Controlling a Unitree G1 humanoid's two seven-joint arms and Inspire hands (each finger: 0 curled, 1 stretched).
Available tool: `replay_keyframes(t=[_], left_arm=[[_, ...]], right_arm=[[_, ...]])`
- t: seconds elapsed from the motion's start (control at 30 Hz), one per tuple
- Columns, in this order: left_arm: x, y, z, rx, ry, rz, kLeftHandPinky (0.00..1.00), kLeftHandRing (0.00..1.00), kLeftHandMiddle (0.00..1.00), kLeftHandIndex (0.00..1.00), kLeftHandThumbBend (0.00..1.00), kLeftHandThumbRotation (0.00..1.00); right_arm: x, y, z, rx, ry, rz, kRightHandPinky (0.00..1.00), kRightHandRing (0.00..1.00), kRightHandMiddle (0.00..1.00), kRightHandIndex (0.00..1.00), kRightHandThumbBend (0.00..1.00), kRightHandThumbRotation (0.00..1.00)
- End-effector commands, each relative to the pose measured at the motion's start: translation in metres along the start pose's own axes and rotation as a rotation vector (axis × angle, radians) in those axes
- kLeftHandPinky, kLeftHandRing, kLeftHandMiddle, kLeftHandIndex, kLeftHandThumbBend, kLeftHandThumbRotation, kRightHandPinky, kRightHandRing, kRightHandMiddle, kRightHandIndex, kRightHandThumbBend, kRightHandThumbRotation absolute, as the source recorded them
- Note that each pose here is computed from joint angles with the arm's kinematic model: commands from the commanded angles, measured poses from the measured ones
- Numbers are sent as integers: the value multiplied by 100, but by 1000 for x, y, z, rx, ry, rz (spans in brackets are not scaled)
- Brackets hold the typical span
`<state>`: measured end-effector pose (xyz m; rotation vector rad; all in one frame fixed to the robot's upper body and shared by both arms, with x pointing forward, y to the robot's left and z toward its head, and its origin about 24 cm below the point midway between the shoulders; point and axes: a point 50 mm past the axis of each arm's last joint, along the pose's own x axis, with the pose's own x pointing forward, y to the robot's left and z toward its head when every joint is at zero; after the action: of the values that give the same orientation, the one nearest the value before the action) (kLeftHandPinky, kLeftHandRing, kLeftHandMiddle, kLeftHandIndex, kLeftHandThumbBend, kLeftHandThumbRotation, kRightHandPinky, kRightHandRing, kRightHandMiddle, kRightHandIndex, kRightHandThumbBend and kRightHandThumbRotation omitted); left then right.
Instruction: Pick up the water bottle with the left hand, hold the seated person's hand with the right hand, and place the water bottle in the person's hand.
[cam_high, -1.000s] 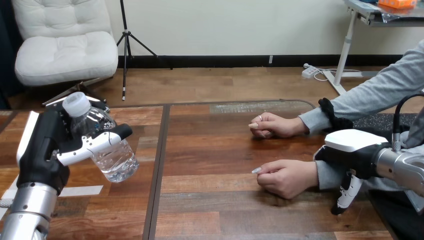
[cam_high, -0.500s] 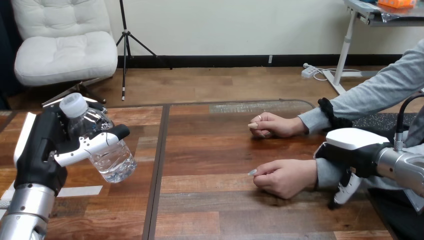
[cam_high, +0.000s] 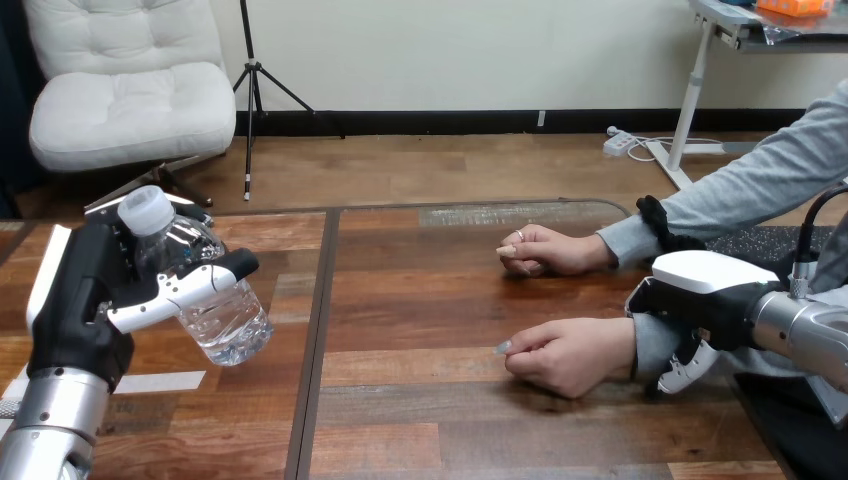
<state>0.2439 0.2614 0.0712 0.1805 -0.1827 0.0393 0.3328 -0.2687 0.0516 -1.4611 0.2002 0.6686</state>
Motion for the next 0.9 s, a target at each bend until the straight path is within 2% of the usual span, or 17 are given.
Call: replay_keyframes(t=[0.0,0.4,0.87], left_arm=[[14,4,30,26,-142,3,30,35,39,39,74,0],[14,4,29,29,-142,-1,30,35,39,39,74,0],[14,4,29,18,-141,-2,30,35,39,40,74,0]], right_arm=[[1,-17,6,34,-41,-92,37,41,47,50,64,0],[1,-19,6,43,-45,-119,35,39,45,48,59,0],[1,-21,5,54,-35,-118,36,40,46,49,54,0]])
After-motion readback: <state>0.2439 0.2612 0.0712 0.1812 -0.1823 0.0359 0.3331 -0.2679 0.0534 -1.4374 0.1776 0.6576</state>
